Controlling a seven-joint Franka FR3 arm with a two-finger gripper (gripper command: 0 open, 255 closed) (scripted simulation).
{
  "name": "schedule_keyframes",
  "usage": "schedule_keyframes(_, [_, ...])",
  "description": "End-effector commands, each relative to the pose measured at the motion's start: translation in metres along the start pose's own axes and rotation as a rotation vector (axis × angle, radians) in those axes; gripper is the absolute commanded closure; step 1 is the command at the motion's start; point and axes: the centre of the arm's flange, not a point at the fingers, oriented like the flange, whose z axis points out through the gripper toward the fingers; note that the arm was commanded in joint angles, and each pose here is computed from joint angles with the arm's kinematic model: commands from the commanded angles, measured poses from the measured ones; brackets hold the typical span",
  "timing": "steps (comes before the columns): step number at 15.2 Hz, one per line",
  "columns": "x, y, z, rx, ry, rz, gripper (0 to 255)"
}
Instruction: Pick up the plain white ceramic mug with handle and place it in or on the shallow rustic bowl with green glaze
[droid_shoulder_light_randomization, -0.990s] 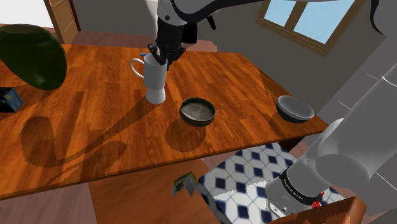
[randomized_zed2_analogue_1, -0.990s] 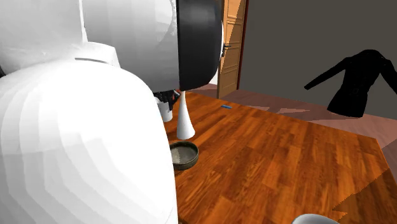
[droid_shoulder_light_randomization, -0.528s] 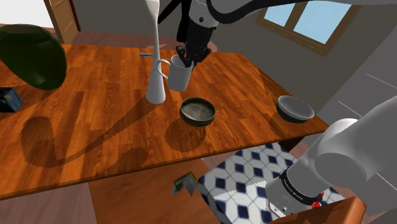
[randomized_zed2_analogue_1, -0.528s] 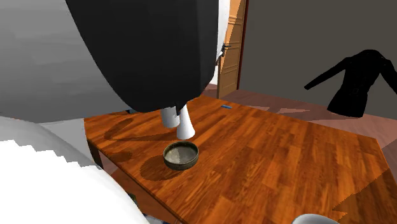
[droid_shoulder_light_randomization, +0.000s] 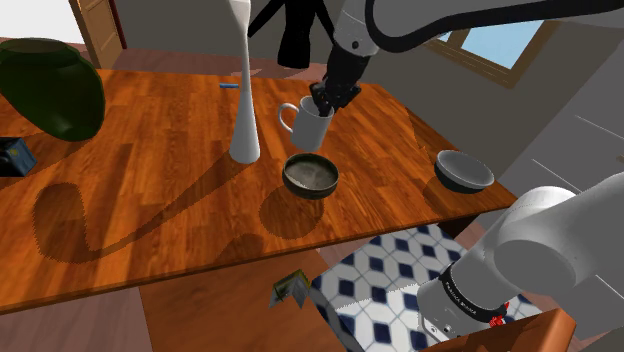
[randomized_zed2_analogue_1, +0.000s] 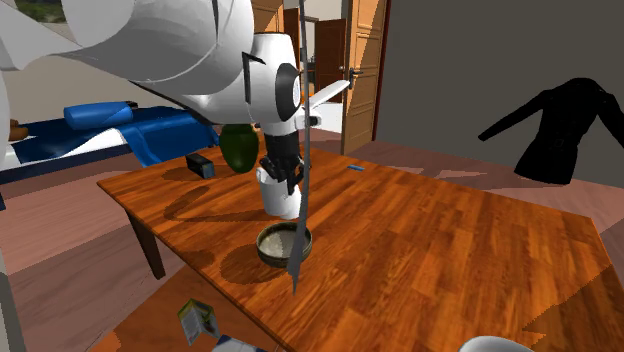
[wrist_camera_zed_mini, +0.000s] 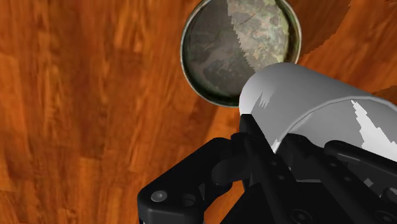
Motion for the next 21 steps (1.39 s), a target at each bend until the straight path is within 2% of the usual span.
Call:
schedule_keyframes(1, [-0.002, 0.001, 0.009, 0.000, 0.000, 0.000, 255])
schedule_keyframes(14, [-0.014, 0.003, 0.076, 0.000, 0.000, 0.000, 255])
schedule_keyframes(21, [-0.014, 0.003, 0.076, 0.000, 0.000, 0.000, 255])
